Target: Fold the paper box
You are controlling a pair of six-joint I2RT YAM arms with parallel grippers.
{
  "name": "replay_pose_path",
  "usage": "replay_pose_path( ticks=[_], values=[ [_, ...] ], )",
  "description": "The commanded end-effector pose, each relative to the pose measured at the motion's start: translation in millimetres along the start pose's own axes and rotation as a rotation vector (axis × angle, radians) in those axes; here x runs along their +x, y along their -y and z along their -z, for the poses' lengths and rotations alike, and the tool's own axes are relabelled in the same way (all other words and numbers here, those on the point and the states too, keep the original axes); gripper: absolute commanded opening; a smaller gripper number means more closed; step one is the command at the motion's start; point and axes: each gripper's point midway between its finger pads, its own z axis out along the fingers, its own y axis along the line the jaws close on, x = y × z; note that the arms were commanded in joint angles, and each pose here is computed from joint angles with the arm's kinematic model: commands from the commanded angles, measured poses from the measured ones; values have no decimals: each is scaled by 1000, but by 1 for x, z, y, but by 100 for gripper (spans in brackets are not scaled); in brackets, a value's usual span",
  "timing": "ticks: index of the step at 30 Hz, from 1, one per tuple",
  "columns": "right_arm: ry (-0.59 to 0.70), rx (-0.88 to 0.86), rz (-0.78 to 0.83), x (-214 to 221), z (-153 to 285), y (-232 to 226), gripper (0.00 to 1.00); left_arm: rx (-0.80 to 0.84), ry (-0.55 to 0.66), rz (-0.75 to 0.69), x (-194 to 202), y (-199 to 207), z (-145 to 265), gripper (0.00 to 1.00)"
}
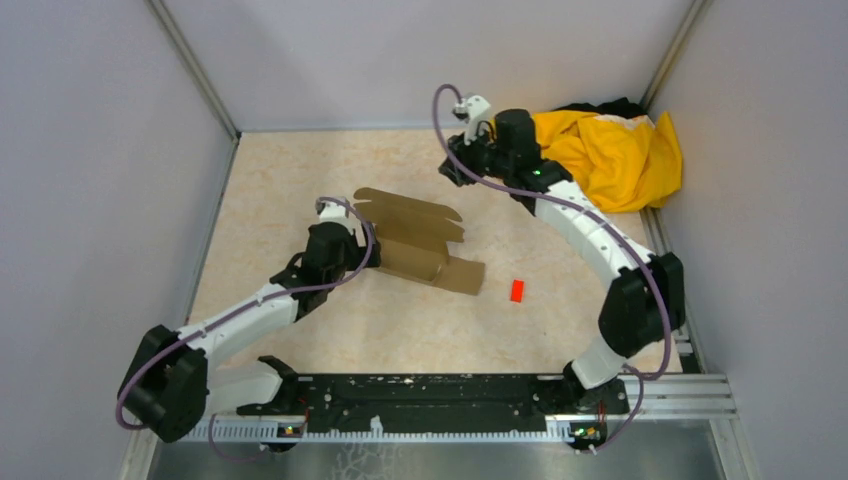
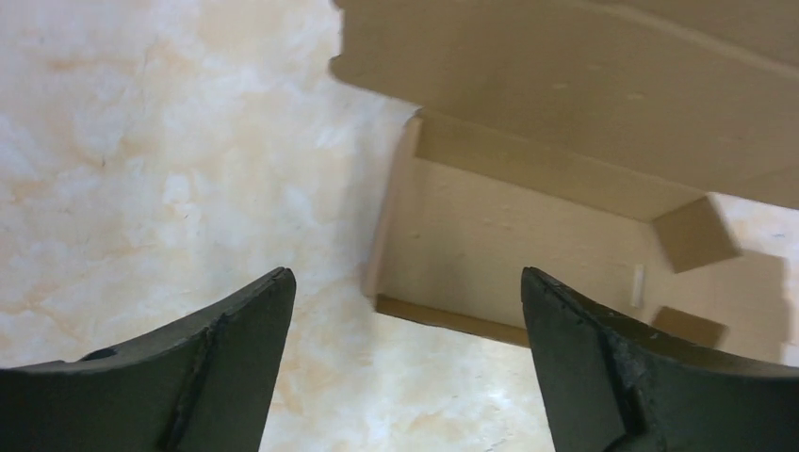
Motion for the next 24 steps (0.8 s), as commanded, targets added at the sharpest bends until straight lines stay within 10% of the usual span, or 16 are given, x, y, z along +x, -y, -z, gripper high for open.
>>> replay_pose_path(
  ticks=[1, 24],
  values=[
    [106, -20, -234, -12, 43, -8, 39, -34, 164, -43, -36, 2, 10, 98],
    [-150, 157, -701, 139, 82, -3, 46, -29, 76, -218, -7, 4, -20, 87]
  ],
)
